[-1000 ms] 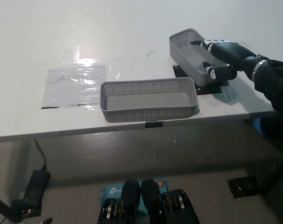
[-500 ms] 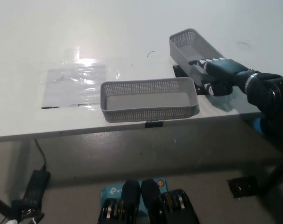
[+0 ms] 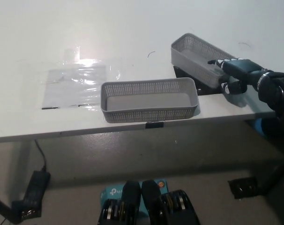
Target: The robot uses its right hand to pick up the grey box kept on the middle on the desk and place it on top of another box next to it in a right angle
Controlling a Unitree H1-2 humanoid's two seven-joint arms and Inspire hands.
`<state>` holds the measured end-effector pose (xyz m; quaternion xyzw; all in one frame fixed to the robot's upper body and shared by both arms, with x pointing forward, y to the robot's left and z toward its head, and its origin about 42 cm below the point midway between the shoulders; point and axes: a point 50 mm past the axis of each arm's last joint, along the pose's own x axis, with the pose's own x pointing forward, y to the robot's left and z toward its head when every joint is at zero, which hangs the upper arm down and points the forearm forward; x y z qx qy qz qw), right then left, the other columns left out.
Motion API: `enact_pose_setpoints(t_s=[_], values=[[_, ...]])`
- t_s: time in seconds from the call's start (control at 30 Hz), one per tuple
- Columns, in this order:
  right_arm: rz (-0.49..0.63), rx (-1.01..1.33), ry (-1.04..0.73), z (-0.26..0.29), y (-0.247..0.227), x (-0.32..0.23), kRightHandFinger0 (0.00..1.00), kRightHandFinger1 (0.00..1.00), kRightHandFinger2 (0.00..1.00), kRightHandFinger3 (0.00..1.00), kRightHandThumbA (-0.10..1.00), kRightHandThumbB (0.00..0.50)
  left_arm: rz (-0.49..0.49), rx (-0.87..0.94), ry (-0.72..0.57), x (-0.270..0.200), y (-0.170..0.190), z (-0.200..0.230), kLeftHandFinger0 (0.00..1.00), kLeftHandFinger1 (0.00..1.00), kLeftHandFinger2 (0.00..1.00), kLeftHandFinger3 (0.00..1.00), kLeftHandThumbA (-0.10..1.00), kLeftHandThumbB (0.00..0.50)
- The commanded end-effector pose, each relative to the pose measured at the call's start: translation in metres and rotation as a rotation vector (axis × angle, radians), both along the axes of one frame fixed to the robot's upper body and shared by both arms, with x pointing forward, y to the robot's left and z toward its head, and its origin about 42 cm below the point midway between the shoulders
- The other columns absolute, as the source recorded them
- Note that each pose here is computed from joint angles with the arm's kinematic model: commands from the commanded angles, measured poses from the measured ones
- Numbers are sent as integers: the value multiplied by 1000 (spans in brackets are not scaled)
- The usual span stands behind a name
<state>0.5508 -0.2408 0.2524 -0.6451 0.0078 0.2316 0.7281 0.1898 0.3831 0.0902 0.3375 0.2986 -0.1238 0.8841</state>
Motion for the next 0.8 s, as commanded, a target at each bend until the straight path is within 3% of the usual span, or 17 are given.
enact_pose_setpoints(t_s=[0.0, 0.07, 0.1, 0.17, 0.27, 0.33, 0.4, 0.43, 0.5, 0.63, 0.67, 0.7, 0.73, 0.77], values=[[42, 13, -146, 46, 4, 12, 1000, 1000, 1000, 1000, 111, 440, -11, 27, -35, -4, 3, 7, 60, 1, 0, 47, 1000, 331], [53, 11, -157, 46, 9, 12, 1000, 1000, 1000, 1000, 85, 436, 3, -6, -43, -3, 3, 9, 1, 0, 0, 11, 994, 327], [63, -30, -149, 45, 14, 11, 1000, 1000, 1000, 1000, 113, 412, 6, -4, -40, -3, 3, 10, 46, 0, 0, 15, 996, 308], [75, -44, -161, 45, 15, 11, 908, 1000, 1000, 1000, 109, 418, -1, -4, -45, 1, 4, 10, 59, 0, 0, 0, 1000, 307], [102, -154, -156, 39, 19, 9, 819, 1000, 1000, 1000, 13, 364, -14, 37, -46, 1, 4, 12, 29, 23, 36, 46, 1000, 375], [104, -226, -162, 41, 24, 11, 788, 1000, 1000, 932, -30, 322, -6, 42, -51, 6, 7, 17, 106, 22, 54, 103, 1000, 367], [118, -300, -167, 39, 27, 12, 721, 1000, 960, 869, -77, 317, 7, 27, -47, 5, 8, 20, 92, 12, 48, 112, 1000, 339], [124, -389, -156, 37, 27, 11, 606, 976, 934, 883, -100, 304, 1, 27, -62, 5, 8, 21, 41, 0, 31, 98, 999, 322], [144, -474, -154, 36, 28, 10, 507, 913, 915, 946, -100, 244, 1, 25, -70, 5, 9, 20, 0, 0, 16, 78, 990, 326], [189, -644, -158, 33, 33, 10, 441, 834, 905, 1000, -7, 188, 6, 38, -65, 7, 13, 23, 11, 6, 17, 83, 999, 310], [192, -655, -158, 32, 34, 9, 338, 682, 725, 1000, -32, 198, 6, 43, -67, 7, 13, 24, 99, 9, 18, 79, 1000, 297], [190, -676, -146, 30, 37, 8, 234, 527, 566, 1000, -64, 176, 0, 58, -72, 6, 13, 25, 126, 13, 20, 90, 1000, 294], [184, -695, -128, 28, 38, 8, 76, 318, 439, 1000, -87, 195, -5, 64, -78, 6, 14, 25, 104, 19, 29, 105, 1000, 282], [186, -711, -125, 27, 39, 9, 29, 258, 399, 1000, -90, 201, 2, 54, -78, 4, 14, 26, 98, 20, 32, 109, 1000, 279]])
